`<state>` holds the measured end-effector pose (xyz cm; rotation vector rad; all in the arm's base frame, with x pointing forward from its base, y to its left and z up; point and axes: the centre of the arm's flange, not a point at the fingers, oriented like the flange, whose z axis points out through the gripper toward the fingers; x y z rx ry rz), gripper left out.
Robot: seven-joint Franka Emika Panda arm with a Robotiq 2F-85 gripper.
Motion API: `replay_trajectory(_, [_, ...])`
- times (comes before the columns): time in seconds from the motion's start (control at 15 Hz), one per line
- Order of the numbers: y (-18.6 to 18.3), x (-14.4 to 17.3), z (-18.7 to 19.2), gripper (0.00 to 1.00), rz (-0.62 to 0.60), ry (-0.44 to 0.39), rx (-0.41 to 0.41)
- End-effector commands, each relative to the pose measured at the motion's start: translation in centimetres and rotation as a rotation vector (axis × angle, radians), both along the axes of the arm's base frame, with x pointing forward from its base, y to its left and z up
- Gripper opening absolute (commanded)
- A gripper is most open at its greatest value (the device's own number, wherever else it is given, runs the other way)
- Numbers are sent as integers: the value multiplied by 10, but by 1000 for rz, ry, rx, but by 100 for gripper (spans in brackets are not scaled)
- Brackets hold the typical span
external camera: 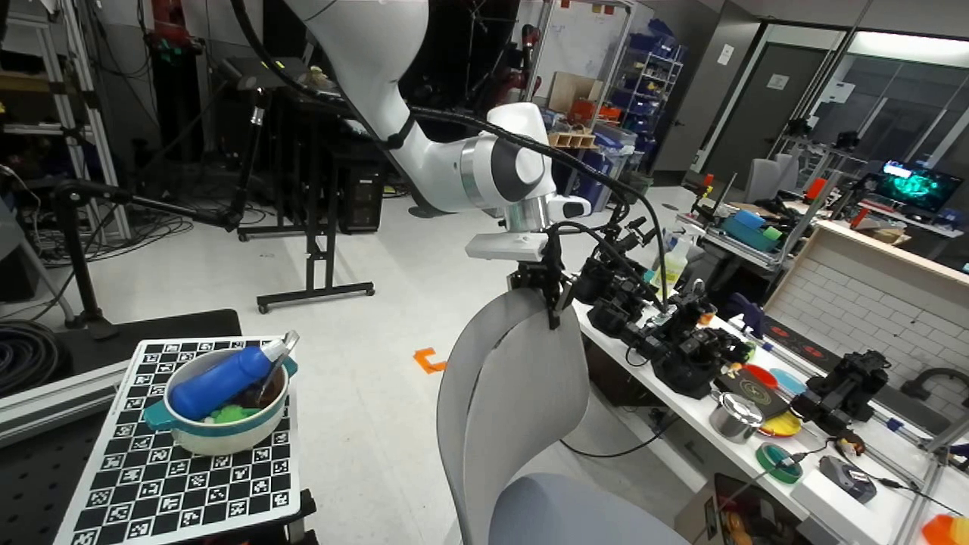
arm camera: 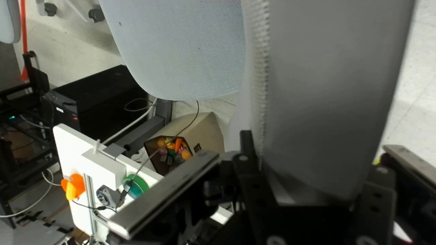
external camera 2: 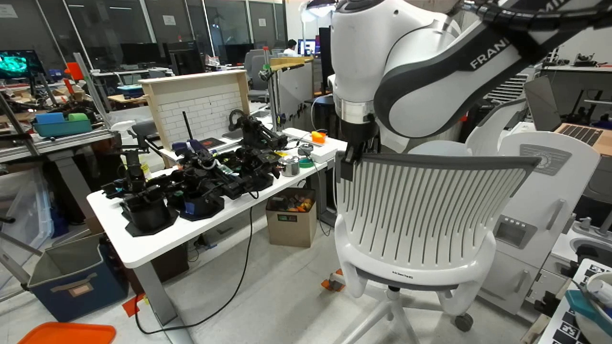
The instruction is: Rotate the grey chair.
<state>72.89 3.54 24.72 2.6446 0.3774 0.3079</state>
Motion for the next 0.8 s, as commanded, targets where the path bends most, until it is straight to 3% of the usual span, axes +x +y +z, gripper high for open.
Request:
replay_trajectory(0.0, [41, 11, -24, 4, 88, -4, 13])
replay_trajectory(0.33, [80, 2, -15, 4, 139, -7, 35])
replay_trajectory(0.73, [101, -49, 11, 4, 189, 34, 81])
